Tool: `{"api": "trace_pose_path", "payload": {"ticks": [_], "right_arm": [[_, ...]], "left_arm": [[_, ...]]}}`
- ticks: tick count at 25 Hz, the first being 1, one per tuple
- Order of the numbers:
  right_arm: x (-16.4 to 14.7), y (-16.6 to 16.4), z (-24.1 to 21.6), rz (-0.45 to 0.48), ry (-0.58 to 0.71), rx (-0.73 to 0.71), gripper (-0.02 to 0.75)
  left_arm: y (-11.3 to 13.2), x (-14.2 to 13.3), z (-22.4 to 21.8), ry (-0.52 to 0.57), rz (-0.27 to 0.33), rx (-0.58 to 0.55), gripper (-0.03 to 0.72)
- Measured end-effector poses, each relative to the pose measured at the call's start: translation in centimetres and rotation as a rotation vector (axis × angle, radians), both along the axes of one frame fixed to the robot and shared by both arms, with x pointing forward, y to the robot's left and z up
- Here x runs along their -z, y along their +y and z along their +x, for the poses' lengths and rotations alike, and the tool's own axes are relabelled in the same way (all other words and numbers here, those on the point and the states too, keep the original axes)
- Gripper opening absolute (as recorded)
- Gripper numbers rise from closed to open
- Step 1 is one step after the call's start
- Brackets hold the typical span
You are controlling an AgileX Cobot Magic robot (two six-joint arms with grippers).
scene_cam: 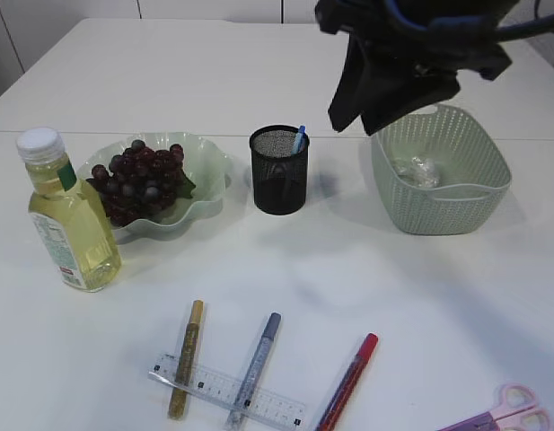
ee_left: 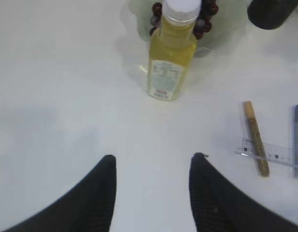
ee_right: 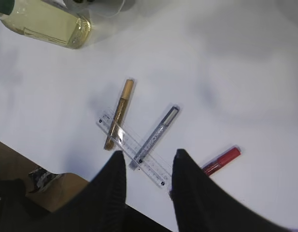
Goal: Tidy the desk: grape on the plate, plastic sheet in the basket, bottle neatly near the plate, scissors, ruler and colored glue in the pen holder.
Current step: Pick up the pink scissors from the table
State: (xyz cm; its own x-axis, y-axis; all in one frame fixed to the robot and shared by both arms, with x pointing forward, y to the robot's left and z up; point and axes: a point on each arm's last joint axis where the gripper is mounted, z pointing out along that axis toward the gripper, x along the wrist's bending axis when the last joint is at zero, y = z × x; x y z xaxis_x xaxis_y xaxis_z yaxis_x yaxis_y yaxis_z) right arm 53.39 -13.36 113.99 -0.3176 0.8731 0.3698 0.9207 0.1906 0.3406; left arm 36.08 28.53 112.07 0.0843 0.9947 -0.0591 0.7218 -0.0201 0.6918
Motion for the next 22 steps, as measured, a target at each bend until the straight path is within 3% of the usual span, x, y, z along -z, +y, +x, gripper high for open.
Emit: {"api": "trace_pose_path", "payload": {"ticks": [7, 11, 22], "right_arm": [[-1.8, -1.8, -3.2, -0.008, -0.041, 0.045, 0.271], [0.3, -3.1, -5.5, -0.059, 0.024, 0.066, 0.271], [8.1, -5.5, -12.0, -0.113, 0.323, 0.123, 0.271]], "left_arm": [[-0.8, 0.0, -0.2, 0.003, -0.019, 0.107, 0.362], [-1.1, 0.0, -0.2, -0.002, -0.024, 0.161, 0.362], [-1.4, -0.1, -0.3, -0.004, -0.043, 0.177, 0.361]]}}
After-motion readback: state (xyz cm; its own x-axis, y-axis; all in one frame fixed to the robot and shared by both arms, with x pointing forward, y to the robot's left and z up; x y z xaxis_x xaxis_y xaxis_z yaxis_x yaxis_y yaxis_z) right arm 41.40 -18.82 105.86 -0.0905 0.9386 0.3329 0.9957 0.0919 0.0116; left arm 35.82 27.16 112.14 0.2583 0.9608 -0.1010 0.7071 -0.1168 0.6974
